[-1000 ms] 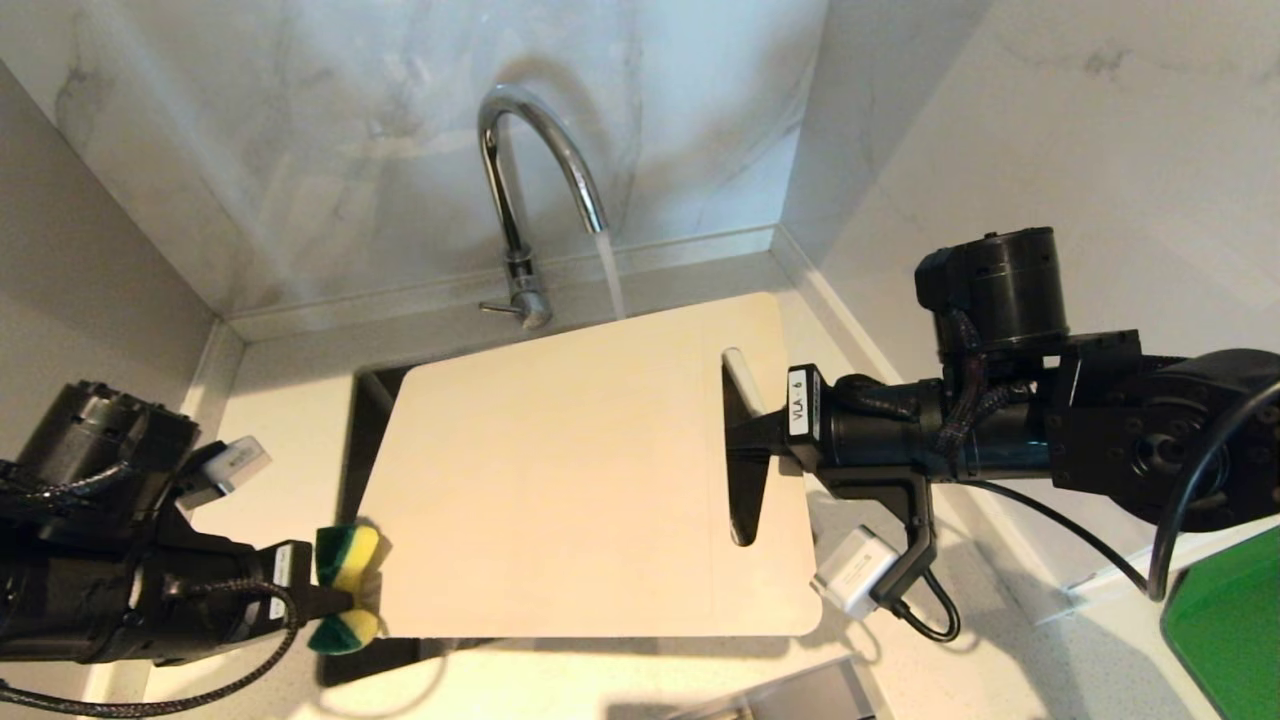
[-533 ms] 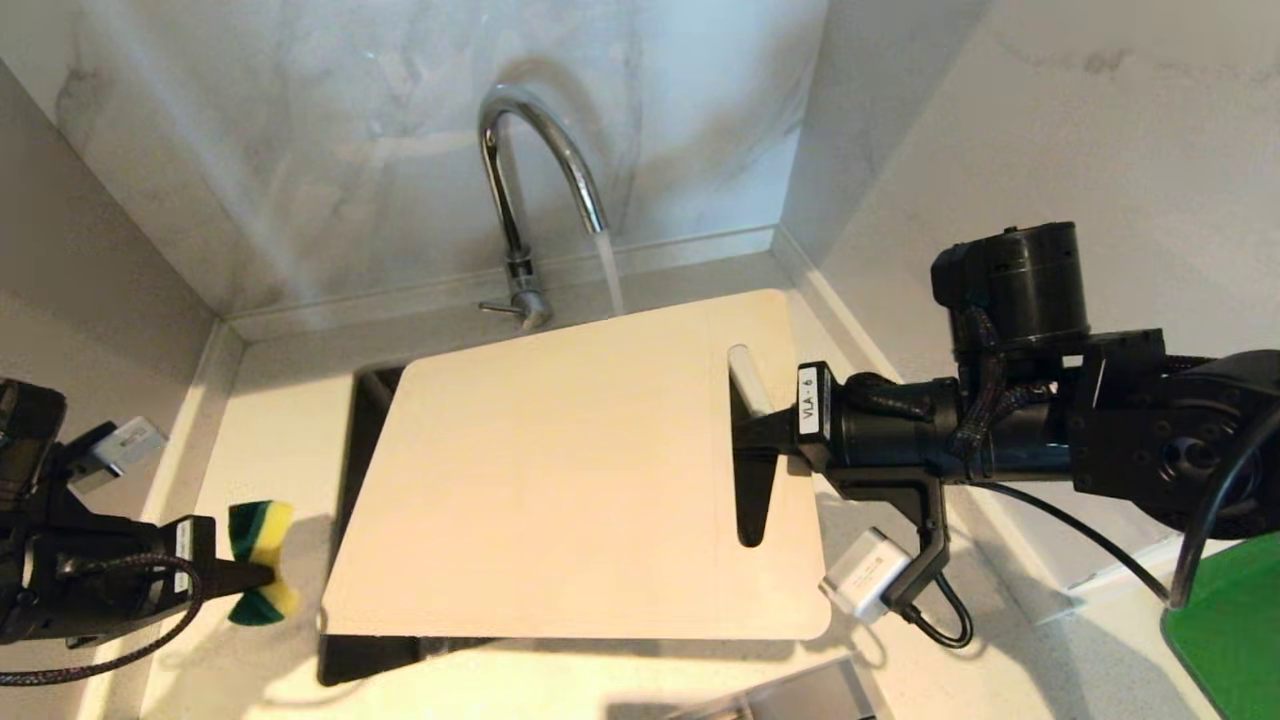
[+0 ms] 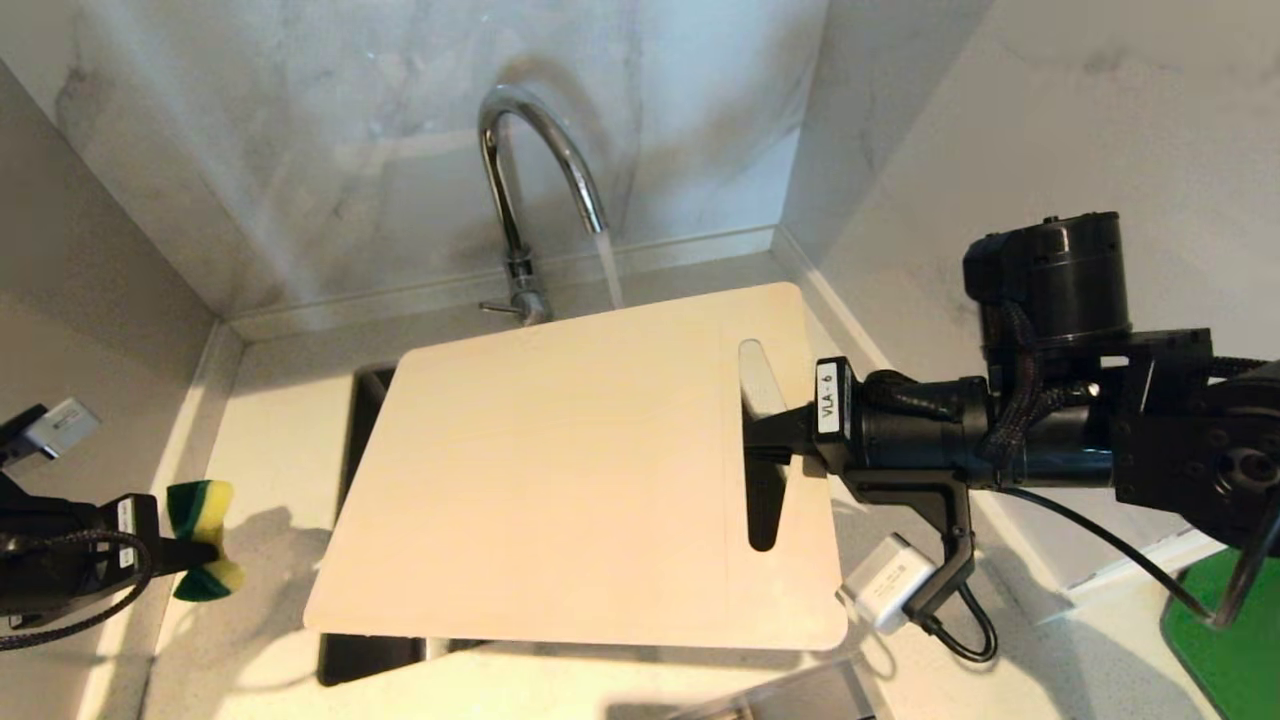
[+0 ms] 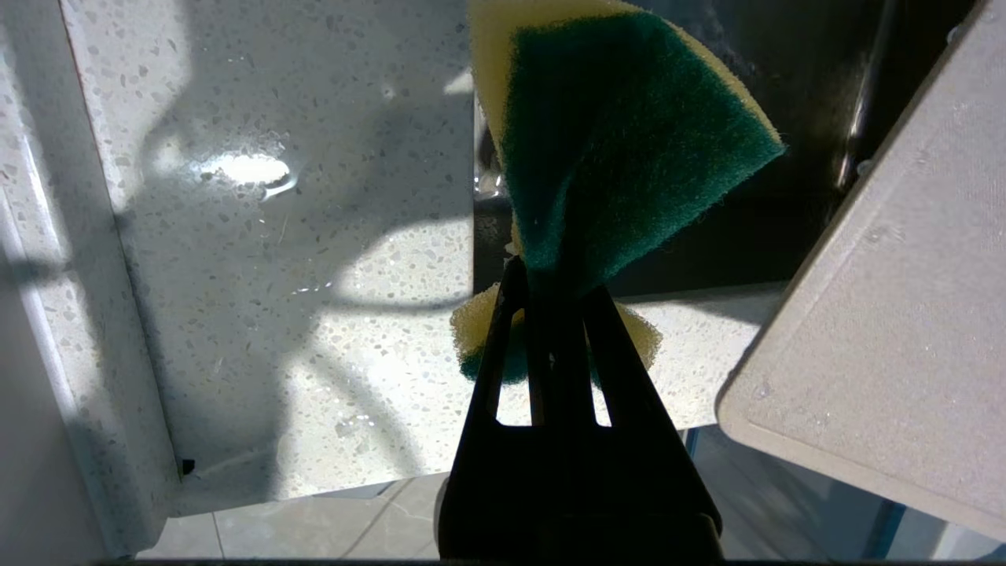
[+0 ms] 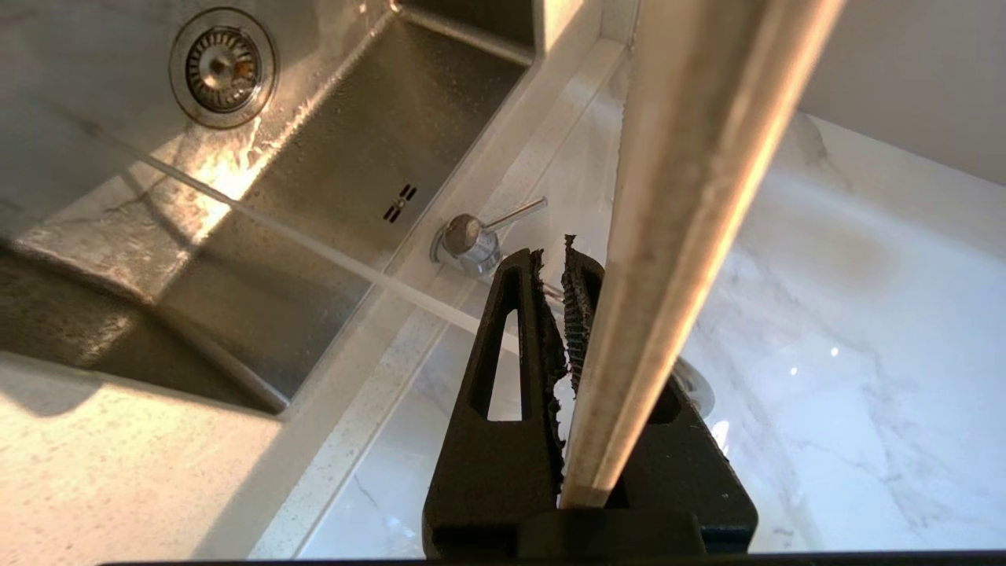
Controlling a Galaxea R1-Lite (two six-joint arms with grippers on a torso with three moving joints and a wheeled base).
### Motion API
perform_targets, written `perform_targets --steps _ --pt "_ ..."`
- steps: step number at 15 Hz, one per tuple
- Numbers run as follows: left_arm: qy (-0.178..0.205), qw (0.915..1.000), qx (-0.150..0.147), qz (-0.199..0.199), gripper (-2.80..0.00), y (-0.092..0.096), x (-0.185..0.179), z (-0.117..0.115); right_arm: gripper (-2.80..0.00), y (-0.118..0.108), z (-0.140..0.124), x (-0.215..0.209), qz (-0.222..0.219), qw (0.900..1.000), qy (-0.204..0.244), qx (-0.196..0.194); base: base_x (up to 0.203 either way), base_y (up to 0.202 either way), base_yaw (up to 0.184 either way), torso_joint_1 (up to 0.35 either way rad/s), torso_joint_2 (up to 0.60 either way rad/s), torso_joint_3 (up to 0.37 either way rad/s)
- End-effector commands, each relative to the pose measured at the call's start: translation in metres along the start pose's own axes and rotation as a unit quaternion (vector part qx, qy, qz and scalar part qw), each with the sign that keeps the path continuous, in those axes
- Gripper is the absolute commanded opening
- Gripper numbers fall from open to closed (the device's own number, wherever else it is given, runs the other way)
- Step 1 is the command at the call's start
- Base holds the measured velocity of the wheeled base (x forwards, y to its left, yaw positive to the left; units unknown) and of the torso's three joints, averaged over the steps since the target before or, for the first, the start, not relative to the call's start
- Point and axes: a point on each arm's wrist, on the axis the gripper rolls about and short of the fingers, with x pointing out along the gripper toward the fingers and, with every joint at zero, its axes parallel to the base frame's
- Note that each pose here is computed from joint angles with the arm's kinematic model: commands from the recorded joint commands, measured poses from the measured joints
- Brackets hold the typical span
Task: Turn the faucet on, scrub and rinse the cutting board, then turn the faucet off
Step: Put down the cutting board
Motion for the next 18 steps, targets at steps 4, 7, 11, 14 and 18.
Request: perform_targets --steps 4,7,11,14,18 --pt "0.009 1.0 -0.004 0.003 -2.8 0.002 0.003 -0.002 -2.8 -0.006 0.007 -0.011 -0.006 1.0 0.005 -0.01 0.0 0.0 0.0 0.0 0.0 0.0" --pt "0.025 0.9997 0.007 0.005 -2.8 0.003 0.008 -0.002 -2.8 -0.011 0.009 -0.018 -0.01 1.0 0.011 -0.007 0.0 0.0 0.0 0.0 0.0 0.0" --pt "0.033 0.9993 0.006 0.015 -2.8 0.007 0.012 -0.004 -2.8 -0.005 0.016 -0.026 -0.01 0.999 0.028 0.018 0.0 0.0 0.0 0.0 0.0 0.0" --pt "0.03 0.9993 0.0 0.021 -2.8 0.01 0.012 -0.003 -2.8 -0.004 0.02 -0.031 -0.029 0.997 0.053 0.04 0.0 0.0 0.0 0.0 0.0 0.0" --pt "0.04 0.999 0.006 0.022 -2.8 0.011 0.018 -0.002 -2.8 -0.003 0.023 -0.037 -0.027 0.997 0.06 0.04 0.0 0.0 0.0 0.0 0.0 0.0"
